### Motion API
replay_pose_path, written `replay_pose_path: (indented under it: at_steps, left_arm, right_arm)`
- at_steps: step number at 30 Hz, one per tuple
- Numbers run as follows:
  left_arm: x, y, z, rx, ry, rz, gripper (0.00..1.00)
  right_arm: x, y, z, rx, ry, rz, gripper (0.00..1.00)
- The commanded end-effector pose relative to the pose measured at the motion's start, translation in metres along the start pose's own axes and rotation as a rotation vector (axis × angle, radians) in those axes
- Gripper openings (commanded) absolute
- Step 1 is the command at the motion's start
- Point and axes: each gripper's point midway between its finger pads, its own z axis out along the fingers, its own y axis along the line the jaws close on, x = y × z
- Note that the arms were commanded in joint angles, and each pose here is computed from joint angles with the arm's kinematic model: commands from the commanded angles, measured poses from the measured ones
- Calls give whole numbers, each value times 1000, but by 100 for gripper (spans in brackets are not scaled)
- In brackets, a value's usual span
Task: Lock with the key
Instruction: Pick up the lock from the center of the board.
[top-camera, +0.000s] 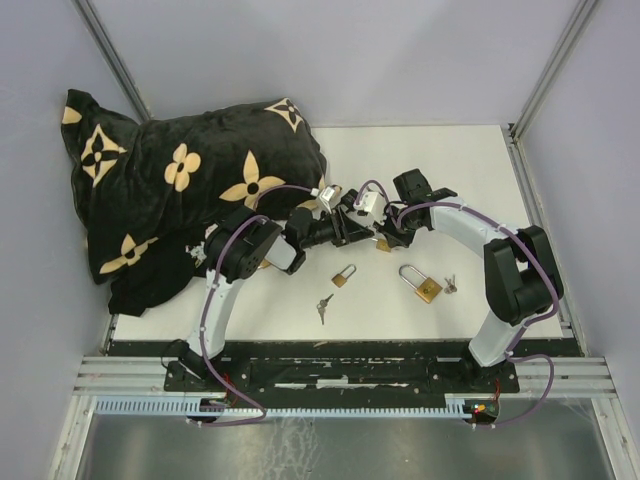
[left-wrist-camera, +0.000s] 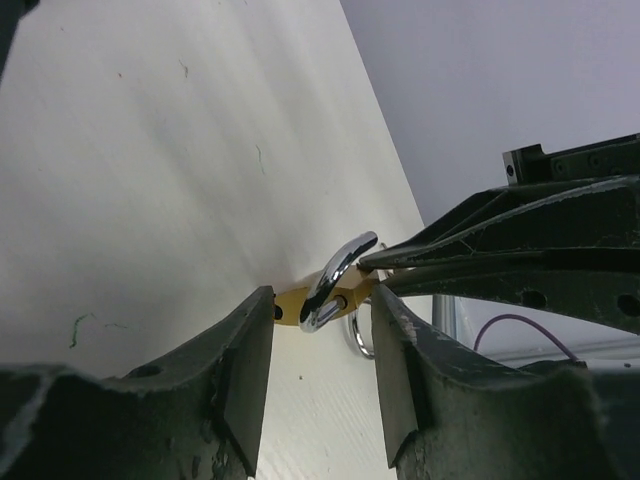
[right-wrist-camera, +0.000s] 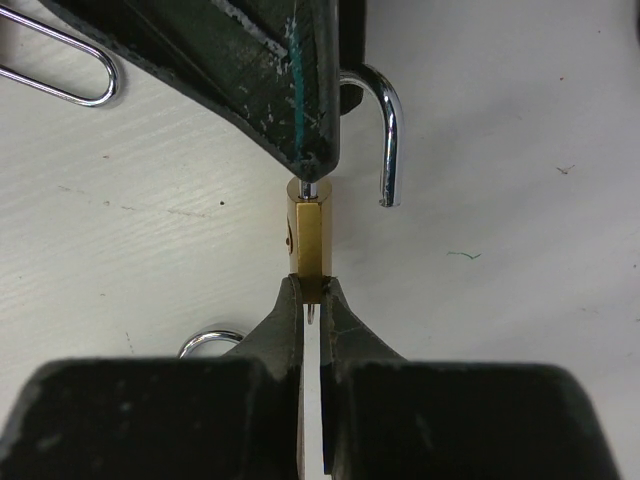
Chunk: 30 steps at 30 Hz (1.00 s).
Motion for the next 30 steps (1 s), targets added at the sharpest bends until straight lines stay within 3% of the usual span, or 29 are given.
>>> replay_pose_path:
  at_steps: [1,7,13,20,30]
  left_arm:
    - [5,-28,4,118,43,-18,44]
    - [4,-29,6,147,35,-22,4]
    - [-13,-61,-1,194,-12,21,3]
    - [-33,-107,-14,253,-68,59,3]
    - [-38,-168,-49,267,-129,106,3]
  right_arm:
    - [-9,2,-8,0,-25,-15,3]
    - [-11,2,-12,6,-30,-13,8]
    - [-27,-4,-39,40,-103,1,29]
    - [-50,6,-98,-39,-361,69,54]
    - [-82,46,-162,-107,-676,-14,78]
